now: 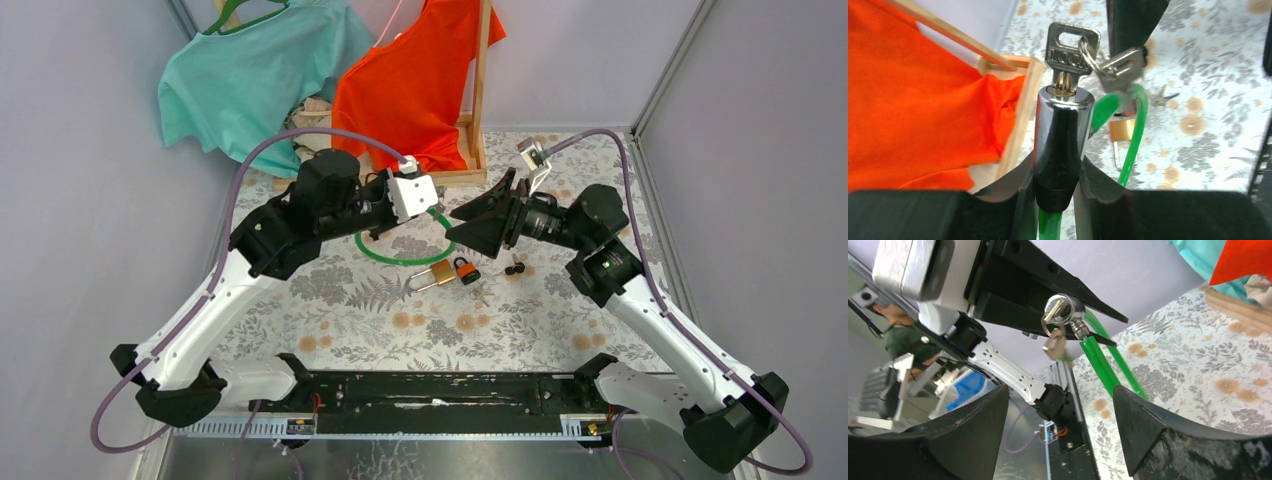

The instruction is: Unlock with the key

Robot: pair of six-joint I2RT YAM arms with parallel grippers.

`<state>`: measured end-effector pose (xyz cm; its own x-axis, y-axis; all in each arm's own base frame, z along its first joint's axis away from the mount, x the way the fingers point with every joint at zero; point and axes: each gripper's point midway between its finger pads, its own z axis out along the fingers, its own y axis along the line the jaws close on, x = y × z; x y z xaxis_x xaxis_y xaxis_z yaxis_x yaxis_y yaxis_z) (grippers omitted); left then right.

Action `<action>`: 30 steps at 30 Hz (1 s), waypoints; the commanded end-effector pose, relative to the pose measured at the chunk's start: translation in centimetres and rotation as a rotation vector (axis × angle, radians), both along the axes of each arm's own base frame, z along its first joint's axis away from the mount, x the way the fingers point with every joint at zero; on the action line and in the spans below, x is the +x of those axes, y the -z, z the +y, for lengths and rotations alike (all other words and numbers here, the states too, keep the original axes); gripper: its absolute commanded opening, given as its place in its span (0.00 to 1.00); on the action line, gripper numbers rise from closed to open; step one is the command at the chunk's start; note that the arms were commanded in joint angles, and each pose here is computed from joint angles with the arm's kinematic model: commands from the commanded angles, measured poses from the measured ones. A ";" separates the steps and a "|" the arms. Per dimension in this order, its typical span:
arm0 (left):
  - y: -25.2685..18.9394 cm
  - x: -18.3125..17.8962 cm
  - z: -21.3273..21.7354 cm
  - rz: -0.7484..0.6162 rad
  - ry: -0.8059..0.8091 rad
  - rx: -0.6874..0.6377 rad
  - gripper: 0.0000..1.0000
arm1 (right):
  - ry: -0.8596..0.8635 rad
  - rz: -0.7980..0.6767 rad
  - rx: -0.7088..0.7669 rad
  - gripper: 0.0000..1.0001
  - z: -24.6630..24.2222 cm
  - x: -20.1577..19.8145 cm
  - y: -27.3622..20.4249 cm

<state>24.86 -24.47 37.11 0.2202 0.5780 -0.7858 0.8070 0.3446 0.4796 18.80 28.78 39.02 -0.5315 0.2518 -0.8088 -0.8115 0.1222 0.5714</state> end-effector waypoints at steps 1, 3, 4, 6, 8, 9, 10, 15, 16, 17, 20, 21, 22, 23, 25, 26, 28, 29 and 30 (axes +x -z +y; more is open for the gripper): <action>0.3 -1.9 -1.2 0.205 0.052 -0.072 0.00 | -0.030 -0.232 -0.044 0.81 0.7 -0.5 0.6; 0.1 -2.3 -1.5 0.245 0.073 -0.084 0.00 | -0.010 -0.269 -0.082 0.79 1.2 -0.5 1.0; 0.2 -2.6 -1.6 0.265 0.093 -0.082 0.00 | -0.003 -0.278 -0.099 0.77 1.4 -0.5 1.3; 0.3 -2.9 -1.8 0.295 0.112 -0.078 0.00 | -0.010 -0.288 -0.118 0.69 2.0 -0.8 1.5; 0.4 -2.8 -1.8 0.323 0.112 -0.081 0.00 | -0.023 -0.286 -0.125 0.61 2.5 -1.0 1.8; 0.4 -2.8 -1.8 0.334 0.113 -0.083 0.00 | -0.022 -0.283 -0.130 0.57 2.6 -1.0 2.0; 0.3 -2.8 -1.7 0.338 0.114 -0.086 0.00 | -0.015 -0.273 -0.136 0.54 2.7 -0.9 2.2; -0.4 -2.9 -1.6 0.375 0.122 -0.125 0.00 | 0.005 -0.249 -0.151 0.49 2.7 -0.7 3.2; -0.4 -3.0 -1.7 0.385 0.127 -0.127 0.00 | 0.010 -0.249 -0.152 0.45 2.7 -0.7 3.3; -0.3 -3.0 -1.7 0.396 0.127 -0.132 0.00 | 0.021 -0.247 -0.152 0.33 2.7 -0.6 3.3; -0.3 -2.2 -1.2 0.400 0.104 -0.141 0.00 | 0.068 -0.230 -0.168 0.00 2.2 0.0 3.5; -0.2 -1.7 -0.8 0.399 0.087 -0.141 0.00 | 0.080 -0.217 -0.181 0.00 2.0 0.1 3.8; 0.0 -1.1 -0.4 0.402 0.067 -0.144 0.00 | 0.092 -0.206 -0.197 0.00 1.8 0.2 4.2; 0.2 -0.6 0.1 0.413 0.051 -0.148 0.00 | 0.105 -0.186 -0.214 0.00 1.6 0.3 4.7; 0.8 0.7 1.3 0.436 -0.001 -0.158 0.00 | 0.138 -0.153 -0.247 0.00 0.9 0.4 5.8; 1.5 1.3 1.9 0.454 -0.032 -0.155 0.00 | 0.160 -0.137 -0.264 0.00 0.5 0.5 6.4; 3.5 2.5 3.2 0.514 -0.113 -0.167 0.00 | 0.189 -0.109 -0.297 0.00 -0.3 0.4 7.9; 4.5 2.6 3.6 0.557 -0.135 -0.182 0.00 | 0.205 -0.102 -0.302 0.00 -0.6 0.5 8.1; 6.0 2.5 3.8 0.618 -0.151 -0.194 0.00 | 0.215 -0.093 -0.307 0.00 -0.8 0.5 8.2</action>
